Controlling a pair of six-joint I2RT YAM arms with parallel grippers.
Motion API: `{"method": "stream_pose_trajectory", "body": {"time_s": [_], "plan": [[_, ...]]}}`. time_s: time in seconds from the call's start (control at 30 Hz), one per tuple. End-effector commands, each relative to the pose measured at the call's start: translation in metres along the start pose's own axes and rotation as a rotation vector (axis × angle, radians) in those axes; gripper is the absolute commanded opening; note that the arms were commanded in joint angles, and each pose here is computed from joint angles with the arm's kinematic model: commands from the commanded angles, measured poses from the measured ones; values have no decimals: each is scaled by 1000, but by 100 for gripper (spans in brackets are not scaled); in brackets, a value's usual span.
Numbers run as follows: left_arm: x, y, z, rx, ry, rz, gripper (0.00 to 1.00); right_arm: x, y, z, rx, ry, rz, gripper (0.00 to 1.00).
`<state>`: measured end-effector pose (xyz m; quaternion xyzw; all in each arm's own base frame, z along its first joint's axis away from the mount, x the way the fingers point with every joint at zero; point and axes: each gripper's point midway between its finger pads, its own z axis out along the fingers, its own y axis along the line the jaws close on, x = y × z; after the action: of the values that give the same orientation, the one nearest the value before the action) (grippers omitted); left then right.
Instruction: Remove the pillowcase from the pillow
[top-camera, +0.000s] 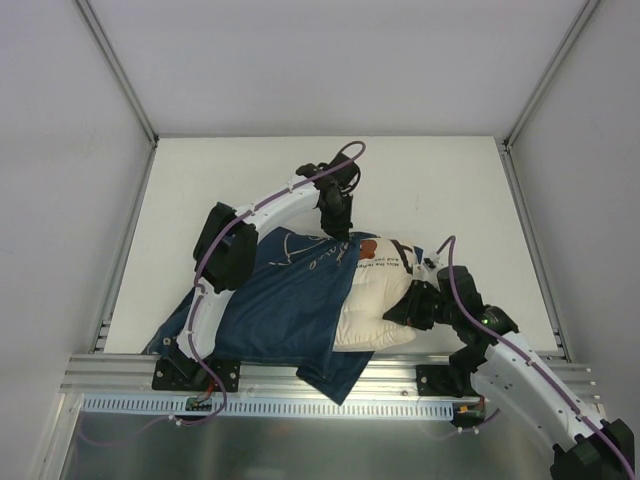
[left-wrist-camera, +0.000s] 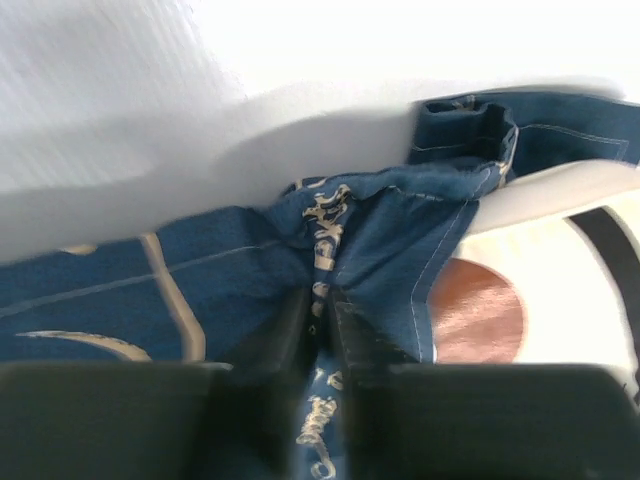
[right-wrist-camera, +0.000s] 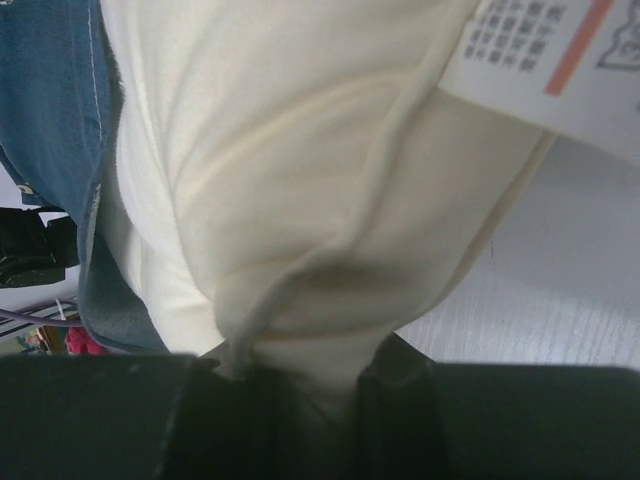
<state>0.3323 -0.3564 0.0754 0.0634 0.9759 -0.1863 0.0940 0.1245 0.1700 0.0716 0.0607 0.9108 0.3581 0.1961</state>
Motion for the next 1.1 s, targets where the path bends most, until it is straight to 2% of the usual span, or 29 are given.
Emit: {"method": "stream_pose_trajectory", "body": {"time_s": [0.0, 0.03, 0.23, 0.4, 0.5, 0.7, 0.8, 0.83, 0.9, 0.97, 1.03, 1.07], "plan": [[6, -15, -14, 50, 20, 16, 5, 4, -8, -5, 64, 25, -24, 1], [3, -11, -16, 42, 10, -9, 0, 3, -7, -6, 61, 22, -21, 1], [-21, 22, -58, -1, -101, -129, 0, -8, -1, -20, 68, -48, -37, 1], [-45, 93, -106, -75, -223, -275, 0, -18, -15, -35, 164, -136, -26, 1], [-40, 143, -126, -124, -250, -379, 0, -21, -17, -39, 177, -168, -11, 1], [-38, 189, -169, -150, -342, -457, 0, -34, -5, -53, 158, -238, -24, 1], [-41, 194, -186, -149, -380, -454, 0, -54, 9, -81, 178, -328, -49, 1], [-39, 200, -194, -165, -392, -468, 0, -67, 11, -96, 203, -398, -65, 1], [-39, 211, -206, -187, -419, -488, 0, -93, 43, -141, 143, -561, -121, 1], [-41, 214, -218, -200, -454, -493, 0, -107, 66, -180, 118, -653, -156, 1], [-45, 210, -222, -181, -460, -471, 0, -113, 69, -189, 156, -652, -187, 1], [-46, 199, -220, -123, -436, -450, 4, -115, 70, -192, 168, -652, -211, 1]]}}
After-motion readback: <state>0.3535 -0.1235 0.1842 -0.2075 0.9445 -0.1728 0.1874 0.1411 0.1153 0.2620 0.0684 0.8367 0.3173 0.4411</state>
